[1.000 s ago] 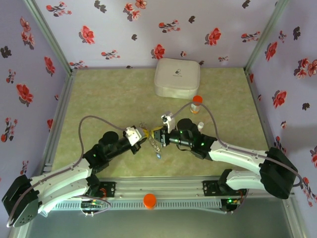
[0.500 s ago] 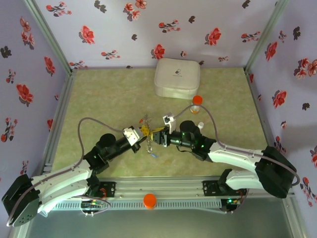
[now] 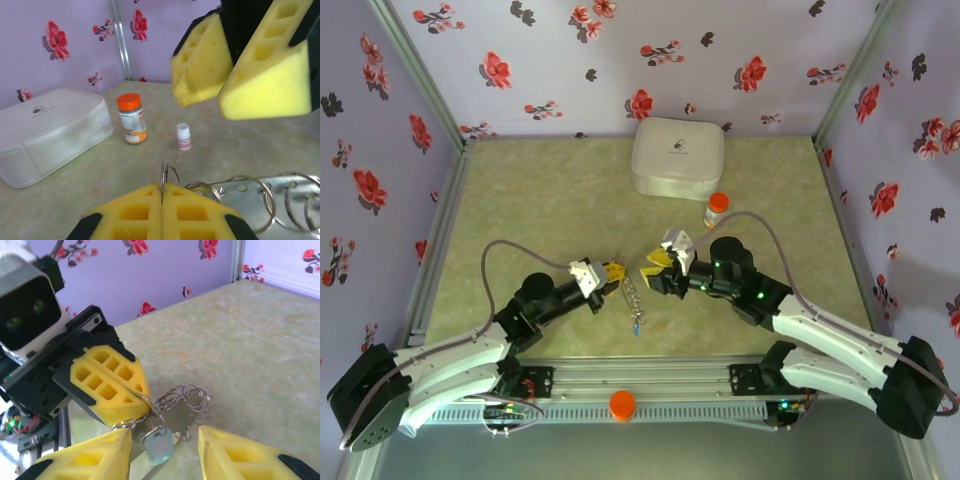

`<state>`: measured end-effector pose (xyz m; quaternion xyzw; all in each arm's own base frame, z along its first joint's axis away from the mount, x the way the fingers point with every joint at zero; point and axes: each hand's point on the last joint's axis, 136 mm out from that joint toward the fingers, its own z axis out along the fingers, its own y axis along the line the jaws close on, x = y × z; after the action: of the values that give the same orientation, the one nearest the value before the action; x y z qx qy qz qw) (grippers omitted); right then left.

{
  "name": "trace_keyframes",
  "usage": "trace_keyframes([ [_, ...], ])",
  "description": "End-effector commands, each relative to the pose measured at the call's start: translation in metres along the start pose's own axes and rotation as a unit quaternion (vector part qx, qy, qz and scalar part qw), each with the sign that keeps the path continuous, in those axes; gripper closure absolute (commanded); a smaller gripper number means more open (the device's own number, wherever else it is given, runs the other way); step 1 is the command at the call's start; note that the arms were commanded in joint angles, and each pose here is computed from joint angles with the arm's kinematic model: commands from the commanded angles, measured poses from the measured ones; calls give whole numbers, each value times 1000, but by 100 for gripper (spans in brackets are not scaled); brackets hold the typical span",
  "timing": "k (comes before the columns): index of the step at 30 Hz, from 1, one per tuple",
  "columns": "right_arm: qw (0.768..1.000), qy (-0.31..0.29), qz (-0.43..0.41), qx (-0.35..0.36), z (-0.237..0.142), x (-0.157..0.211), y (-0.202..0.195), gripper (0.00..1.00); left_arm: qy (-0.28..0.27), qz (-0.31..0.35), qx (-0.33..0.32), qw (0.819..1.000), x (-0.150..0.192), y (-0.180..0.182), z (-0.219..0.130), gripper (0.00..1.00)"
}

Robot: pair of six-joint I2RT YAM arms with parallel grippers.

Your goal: Put the keys on the keyring

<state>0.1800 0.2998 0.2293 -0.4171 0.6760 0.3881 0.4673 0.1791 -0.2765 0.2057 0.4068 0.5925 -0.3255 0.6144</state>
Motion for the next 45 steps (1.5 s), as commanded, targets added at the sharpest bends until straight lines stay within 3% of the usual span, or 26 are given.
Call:
trace_keyframes([
  [1,999,20,-17,-32,8,6,5,63,-63,-7,40,997,-26,-12,-2,100],
  [10,984,95,-132,-68,-1,32,9,69,-56,22,97,993,-20,-31,2,100],
  [17,983,98,-129,-89,0,32,14,82,-57,34,101,993,-20,-32,3,100],
  [26,984,86,-115,-100,2,27,17,84,-54,35,102,993,-18,-32,4,100],
  [32,984,86,-112,-106,4,27,18,100,-60,36,106,992,-21,-33,4,100],
  [40,985,86,-78,-128,17,40,20,100,-94,16,111,989,-40,-33,5,100],
  [43,990,46,-94,-95,11,24,14,79,-91,15,111,990,-37,-34,5,100],
  [45,989,30,-117,-85,4,21,14,73,-88,16,111,990,-35,-34,5,100],
])
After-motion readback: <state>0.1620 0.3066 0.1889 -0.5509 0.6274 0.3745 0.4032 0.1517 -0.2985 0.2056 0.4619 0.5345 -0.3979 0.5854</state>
